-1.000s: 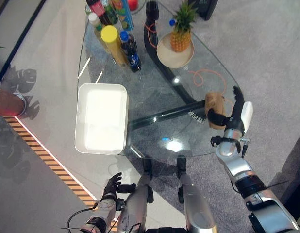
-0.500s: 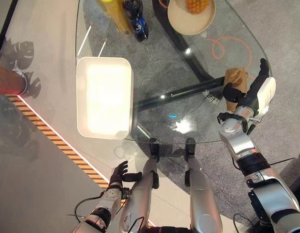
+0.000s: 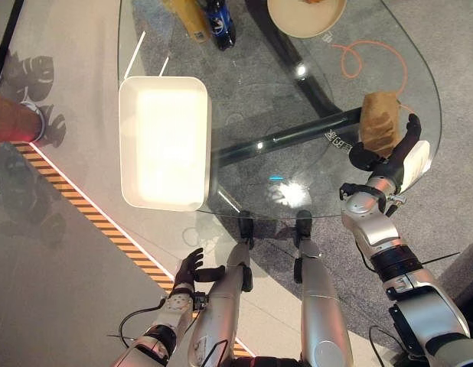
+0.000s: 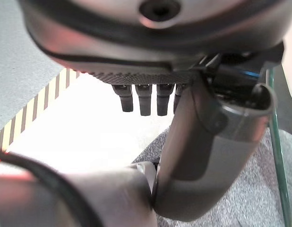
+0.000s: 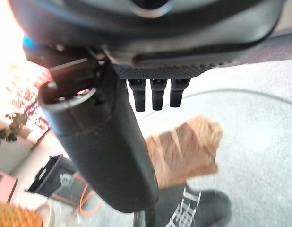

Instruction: Wipe the table with a cloth and put it in the basket.

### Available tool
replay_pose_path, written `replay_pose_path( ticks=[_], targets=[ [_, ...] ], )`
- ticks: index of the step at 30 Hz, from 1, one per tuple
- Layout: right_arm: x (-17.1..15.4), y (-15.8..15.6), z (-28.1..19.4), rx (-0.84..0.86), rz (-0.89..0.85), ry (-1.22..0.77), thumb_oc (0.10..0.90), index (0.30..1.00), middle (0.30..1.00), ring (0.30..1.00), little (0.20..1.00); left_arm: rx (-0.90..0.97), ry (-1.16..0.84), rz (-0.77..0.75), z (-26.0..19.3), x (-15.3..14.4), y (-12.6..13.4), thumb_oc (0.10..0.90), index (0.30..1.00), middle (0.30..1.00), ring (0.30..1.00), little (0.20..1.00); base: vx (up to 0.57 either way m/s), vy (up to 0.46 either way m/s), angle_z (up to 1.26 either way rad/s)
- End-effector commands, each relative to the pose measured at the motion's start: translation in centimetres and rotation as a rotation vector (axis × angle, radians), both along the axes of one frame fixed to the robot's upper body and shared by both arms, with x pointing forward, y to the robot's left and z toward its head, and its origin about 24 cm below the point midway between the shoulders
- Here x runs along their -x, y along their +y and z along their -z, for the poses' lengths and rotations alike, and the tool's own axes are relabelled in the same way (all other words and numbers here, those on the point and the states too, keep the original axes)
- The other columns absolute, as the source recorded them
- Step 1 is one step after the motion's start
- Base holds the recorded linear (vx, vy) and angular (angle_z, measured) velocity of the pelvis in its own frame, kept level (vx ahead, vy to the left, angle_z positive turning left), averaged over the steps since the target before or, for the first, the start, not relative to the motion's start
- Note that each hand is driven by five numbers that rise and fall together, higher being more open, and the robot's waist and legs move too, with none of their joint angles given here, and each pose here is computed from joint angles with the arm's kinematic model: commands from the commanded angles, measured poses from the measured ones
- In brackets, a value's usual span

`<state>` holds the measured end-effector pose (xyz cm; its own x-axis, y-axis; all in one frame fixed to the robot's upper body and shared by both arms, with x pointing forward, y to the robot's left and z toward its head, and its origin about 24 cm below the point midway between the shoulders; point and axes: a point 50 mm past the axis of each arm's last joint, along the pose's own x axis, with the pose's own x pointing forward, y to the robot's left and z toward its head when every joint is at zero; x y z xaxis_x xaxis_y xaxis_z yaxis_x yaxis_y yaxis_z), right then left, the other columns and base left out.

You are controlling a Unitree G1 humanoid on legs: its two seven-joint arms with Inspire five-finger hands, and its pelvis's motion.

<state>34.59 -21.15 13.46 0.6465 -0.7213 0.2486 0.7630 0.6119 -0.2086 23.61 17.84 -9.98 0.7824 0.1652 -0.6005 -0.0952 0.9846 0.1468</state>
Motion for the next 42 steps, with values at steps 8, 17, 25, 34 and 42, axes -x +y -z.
replay_pose_path(
  ticks=[8, 17, 25, 34, 42],
  targets=[
    [1.0, -3.6, -2.2, -0.026, 0.178, -0.158, 0.800, 0.900, 0.900, 0.900, 0.900, -0.005, 0.165, -0.051, 2.9, 4.2, 0.1, 0.800, 0.900, 0.900, 0.900, 0.900, 0.03, -0.004, -0.01],
    [-1.0, -2.8, -5.2, -0.016, 0.136, -0.209, 0.800, 0.900, 0.900, 0.900, 0.900, -0.010, 0.157, -0.050, 2.6, 3.4, 0.0, 0.800, 0.900, 0.900, 0.900, 0.900, 0.00, 0.000, 0.00],
    [-1.4, -1.8, -7.4, -0.010, 0.103, -0.268, 0.800, 0.900, 0.900, 0.900, 0.900, -0.021, 0.148, -0.035, 2.4, 3.1, -0.3, 0.800, 0.900, 0.900, 0.900, 0.900, 0.00, -0.013, 0.02],
    [-1.3, -2.1, -8.9, -0.016, 0.102, -0.296, 0.800, 0.900, 0.900, 0.900, 0.900, -0.023, 0.160, -0.051, 2.4, 3.1, 0.2, 0.800, 0.900, 0.900, 0.900, 0.900, 0.01, 0.008, 0.03],
    [-1.7, -2.9, -7.3, -0.093, 0.139, -0.211, 0.800, 0.900, 0.900, 0.900, 0.900, -0.008, 0.139, -0.044, 2.0, 2.4, -0.3, 0.800, 0.900, 0.900, 0.900, 0.900, 0.00, 0.000, 0.00]
  ],
)
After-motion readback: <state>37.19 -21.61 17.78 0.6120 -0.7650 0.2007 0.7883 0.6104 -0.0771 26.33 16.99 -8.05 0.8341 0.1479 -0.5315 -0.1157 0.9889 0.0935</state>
